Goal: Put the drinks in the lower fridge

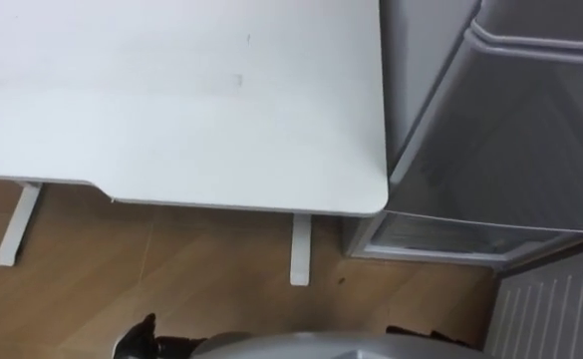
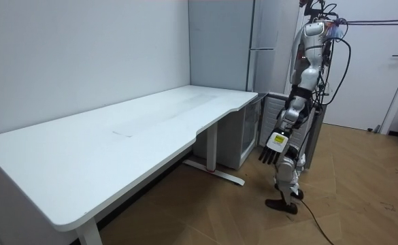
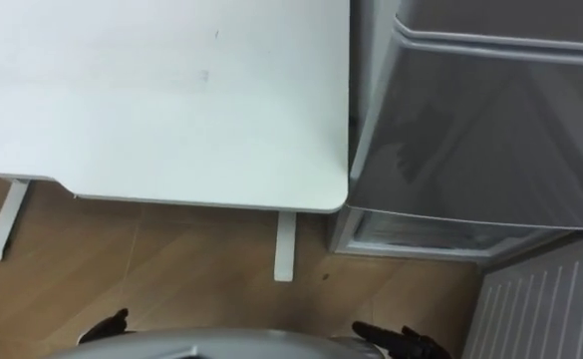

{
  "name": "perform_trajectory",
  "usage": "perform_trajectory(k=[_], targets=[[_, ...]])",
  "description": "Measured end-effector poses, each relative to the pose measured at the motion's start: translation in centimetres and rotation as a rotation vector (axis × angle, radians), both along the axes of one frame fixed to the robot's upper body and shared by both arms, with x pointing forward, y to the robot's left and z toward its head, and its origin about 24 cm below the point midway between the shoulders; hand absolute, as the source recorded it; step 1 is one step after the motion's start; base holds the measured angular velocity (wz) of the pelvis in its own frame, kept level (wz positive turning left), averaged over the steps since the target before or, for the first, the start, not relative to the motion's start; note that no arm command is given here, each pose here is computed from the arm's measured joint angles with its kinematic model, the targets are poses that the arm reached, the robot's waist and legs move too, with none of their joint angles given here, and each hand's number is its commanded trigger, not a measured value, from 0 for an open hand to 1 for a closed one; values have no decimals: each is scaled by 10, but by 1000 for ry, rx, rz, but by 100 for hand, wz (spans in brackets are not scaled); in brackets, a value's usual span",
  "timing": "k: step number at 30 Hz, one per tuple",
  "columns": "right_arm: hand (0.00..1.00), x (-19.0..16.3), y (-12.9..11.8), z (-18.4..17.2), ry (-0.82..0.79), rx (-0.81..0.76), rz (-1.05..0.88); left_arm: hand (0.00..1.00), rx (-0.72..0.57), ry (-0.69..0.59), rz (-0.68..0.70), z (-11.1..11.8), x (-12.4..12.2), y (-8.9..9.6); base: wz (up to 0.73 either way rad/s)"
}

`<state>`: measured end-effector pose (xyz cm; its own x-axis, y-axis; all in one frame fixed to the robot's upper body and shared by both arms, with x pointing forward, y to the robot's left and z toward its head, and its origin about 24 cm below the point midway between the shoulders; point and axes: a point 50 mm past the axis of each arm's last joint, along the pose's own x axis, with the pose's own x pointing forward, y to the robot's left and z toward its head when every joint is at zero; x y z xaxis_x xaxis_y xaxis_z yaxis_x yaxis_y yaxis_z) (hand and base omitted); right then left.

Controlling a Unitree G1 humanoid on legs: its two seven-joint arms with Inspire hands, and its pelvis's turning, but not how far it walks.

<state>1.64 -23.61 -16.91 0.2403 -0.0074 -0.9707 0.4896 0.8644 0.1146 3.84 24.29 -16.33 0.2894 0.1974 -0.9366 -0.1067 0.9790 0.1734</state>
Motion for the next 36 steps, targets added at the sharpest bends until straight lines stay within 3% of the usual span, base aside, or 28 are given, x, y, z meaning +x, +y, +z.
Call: perform_trajectory(k=[5,14,23,28,36], targets=[[0,5,-3,0,9,-44,7,0,-10,-3,-17,0,5,-2,-2],[0,30,-18,7,-7,-261,124,0,-9,8,-66,0,8,-4,-19],[0,111,-39,56,-349,-623,166,0,15,-18,-173,3,24,-1,-17],[0,141,-48,113,-609,-795,81,0,22,-35,-201,5,29,-2,-3],[0,140,-77,148,-655,-1032,-92,0,39,-51,-216,8,30,-1,-12]])
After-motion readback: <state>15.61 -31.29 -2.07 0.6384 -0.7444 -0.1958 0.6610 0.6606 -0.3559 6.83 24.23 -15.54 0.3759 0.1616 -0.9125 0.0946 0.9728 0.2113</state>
